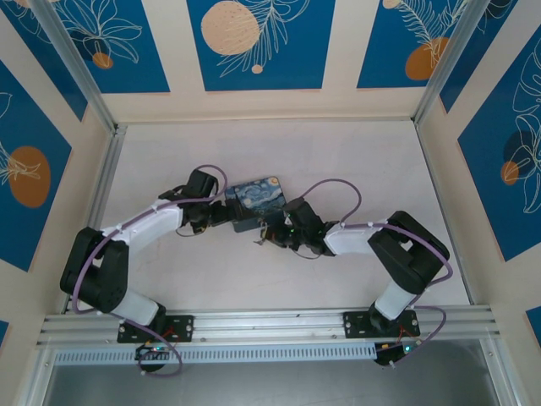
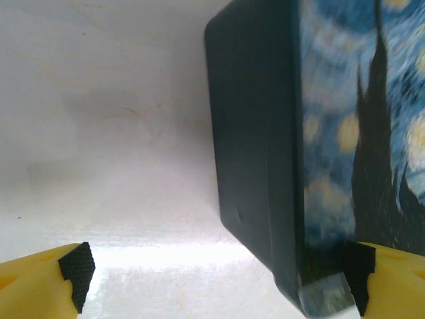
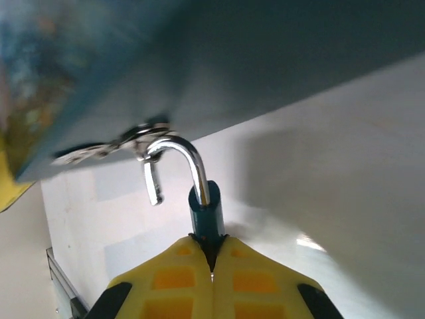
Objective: Unlock the padlock with the key
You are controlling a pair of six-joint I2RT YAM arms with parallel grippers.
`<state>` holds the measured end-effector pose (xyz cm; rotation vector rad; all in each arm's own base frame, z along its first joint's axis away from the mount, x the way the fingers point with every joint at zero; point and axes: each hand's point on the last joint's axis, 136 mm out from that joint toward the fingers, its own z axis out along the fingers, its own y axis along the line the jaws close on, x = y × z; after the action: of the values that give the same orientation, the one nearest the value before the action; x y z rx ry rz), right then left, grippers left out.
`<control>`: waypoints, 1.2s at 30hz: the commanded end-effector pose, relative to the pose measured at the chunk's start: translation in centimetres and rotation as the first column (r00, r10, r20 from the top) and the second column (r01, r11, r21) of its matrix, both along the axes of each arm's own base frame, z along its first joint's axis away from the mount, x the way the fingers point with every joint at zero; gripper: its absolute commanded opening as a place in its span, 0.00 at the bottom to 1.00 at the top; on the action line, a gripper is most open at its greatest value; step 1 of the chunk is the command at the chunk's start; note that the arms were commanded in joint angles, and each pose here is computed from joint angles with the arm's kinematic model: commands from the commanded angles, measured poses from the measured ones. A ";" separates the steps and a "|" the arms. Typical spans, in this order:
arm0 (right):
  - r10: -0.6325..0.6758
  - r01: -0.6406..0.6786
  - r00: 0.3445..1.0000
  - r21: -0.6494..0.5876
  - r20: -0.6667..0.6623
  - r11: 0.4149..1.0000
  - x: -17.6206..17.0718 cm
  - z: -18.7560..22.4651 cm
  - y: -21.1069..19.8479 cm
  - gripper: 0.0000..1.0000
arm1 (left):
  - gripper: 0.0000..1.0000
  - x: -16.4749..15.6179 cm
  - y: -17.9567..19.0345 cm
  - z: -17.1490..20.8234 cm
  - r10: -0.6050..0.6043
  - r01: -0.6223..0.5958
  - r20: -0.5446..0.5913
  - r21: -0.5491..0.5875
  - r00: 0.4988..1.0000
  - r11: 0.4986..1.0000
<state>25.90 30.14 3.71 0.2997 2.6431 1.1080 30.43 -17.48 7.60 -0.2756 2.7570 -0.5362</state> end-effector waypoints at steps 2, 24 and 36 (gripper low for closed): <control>-0.055 0.042 0.988 -0.092 -0.145 0.995 -2.4 -3.5 -3.1 0.00 | 0.97 0.6 -0.4 1.4 0.002 -0.003 0.024 0.011 1.000 1.000; -0.118 0.123 0.984 0.025 -0.130 0.992 -0.5 -1.4 -2.5 0.00 | 0.97 -1.6 -1.1 -2.8 -0.016 0.021 -0.062 0.092 0.998 0.996; -0.236 0.257 0.961 0.147 -0.143 0.955 2.5 -0.5 -2.7 0.00 | 0.97 -2.5 -0.5 -4.4 -0.005 0.016 -0.098 0.117 0.995 0.993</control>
<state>27.06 27.95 3.37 0.6467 2.5780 1.2468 30.98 -20.16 7.24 -0.2428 2.7196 -0.5497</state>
